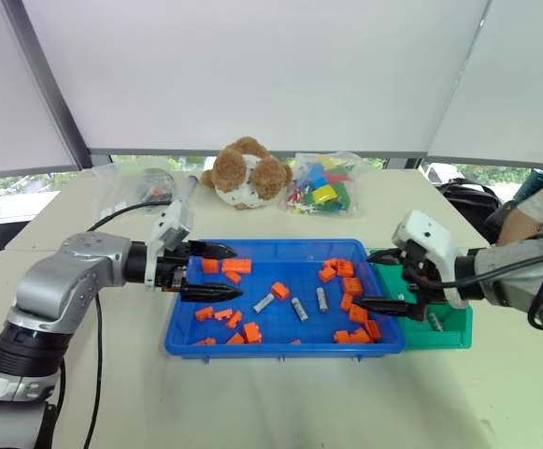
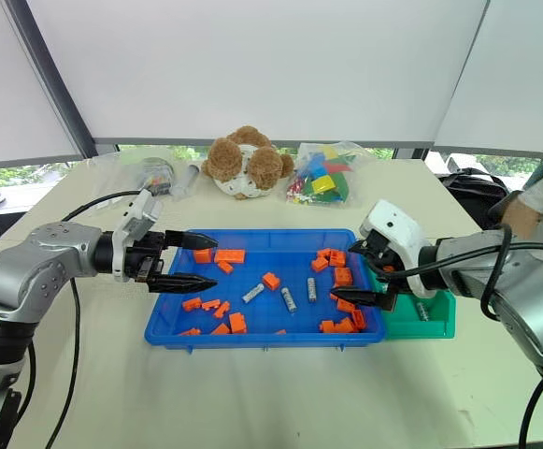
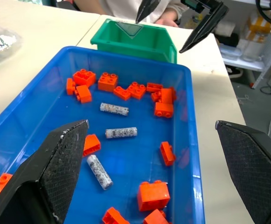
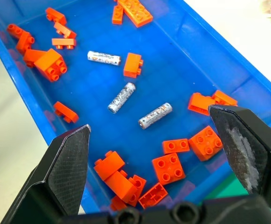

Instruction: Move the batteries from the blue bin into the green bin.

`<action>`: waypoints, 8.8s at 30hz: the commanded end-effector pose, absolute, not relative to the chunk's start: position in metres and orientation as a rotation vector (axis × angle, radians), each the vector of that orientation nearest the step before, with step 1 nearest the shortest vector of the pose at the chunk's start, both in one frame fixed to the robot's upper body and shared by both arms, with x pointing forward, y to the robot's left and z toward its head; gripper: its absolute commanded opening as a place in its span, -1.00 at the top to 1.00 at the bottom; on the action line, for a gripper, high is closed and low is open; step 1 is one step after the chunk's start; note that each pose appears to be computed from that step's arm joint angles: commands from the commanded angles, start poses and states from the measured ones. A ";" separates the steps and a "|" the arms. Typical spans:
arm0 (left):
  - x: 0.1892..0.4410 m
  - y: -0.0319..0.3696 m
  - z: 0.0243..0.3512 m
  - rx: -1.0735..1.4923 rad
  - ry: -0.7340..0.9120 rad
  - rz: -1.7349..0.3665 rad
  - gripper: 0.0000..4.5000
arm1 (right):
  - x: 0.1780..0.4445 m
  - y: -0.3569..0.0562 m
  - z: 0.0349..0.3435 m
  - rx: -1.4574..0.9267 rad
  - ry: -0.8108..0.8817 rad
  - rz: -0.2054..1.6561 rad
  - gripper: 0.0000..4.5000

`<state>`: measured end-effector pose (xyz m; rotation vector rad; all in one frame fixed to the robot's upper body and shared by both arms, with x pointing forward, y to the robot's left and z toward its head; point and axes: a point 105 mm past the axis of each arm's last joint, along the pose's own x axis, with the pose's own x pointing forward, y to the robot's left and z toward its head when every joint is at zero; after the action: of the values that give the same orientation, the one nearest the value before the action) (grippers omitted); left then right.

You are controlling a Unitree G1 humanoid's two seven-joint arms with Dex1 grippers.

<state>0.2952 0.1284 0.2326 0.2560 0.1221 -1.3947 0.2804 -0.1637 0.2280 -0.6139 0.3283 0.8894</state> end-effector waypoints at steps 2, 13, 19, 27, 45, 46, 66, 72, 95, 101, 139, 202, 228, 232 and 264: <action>0.290 0.132 0.244 0.281 0.079 -1.401 -1.00 | 0.277 -0.159 0.235 -0.625 0.289 0.900 -0.96; 0.288 0.134 0.248 0.275 0.070 -1.391 -1.00 | 0.283 -0.150 0.231 -0.619 0.281 0.944 -0.96; 0.292 0.137 0.254 0.228 0.048 -1.394 -1.00 | 0.289 -0.138 0.229 -0.616 0.261 0.978 -0.96; 0.297 0.145 0.256 0.248 0.049 -1.380 -1.00 | 0.303 -0.092 0.213 -0.578 0.240 1.092 -0.96; 0.293 0.139 0.261 0.264 0.023 -1.385 -1.00 | 0.355 -0.017 0.166 -0.903 0.159 1.480 -0.96; 0.293 0.140 0.261 0.265 0.021 -1.375 -1.00 | 0.358 -0.016 0.161 -0.926 0.158 1.480 -0.96; 0.284 0.147 0.257 0.291 0.033 -1.304 -1.00 | 0.386 -0.018 0.122 -0.967 0.306 1.472 -0.13; 0.284 0.147 0.257 0.294 0.033 -1.300 -1.00 | 0.382 -0.011 0.123 -0.966 0.289 1.507 0.99; 0.290 0.145 0.248 0.275 0.066 -1.354 -1.00 | 0.314 -0.275 0.226 -0.788 0.384 0.538 0.99; 0.292 0.142 0.247 0.278 0.059 -1.368 -1.00 | 0.318 -0.281 0.202 -0.749 0.440 0.539 0.51; 0.294 0.139 0.245 0.316 0.044 -1.318 -1.00 | 0.347 -0.078 0.118 -0.415 0.580 0.790 -0.99; 0.302 0.130 0.247 0.350 0.026 -1.369 -1.00 | 0.337 -0.124 0.162 -0.383 0.496 0.626 -0.99; 0.303 0.131 0.247 0.356 0.025 -1.352 -1.00 | 0.348 -0.121 0.115 -0.326 0.621 0.609 -0.22; 0.302 0.132 0.247 0.359 0.026 -1.350 -1.00 | 0.348 -0.115 0.117 -0.329 0.612 0.625 0.67; 0.309 0.129 0.247 0.353 0.026 -1.378 -1.00 | 0.323 -0.277 0.198 -0.413 0.493 0.213 -0.39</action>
<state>0.3110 0.1325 0.2361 0.3104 0.0704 -1.3674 0.3232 -0.2749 0.1764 -0.3932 0.5713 0.2192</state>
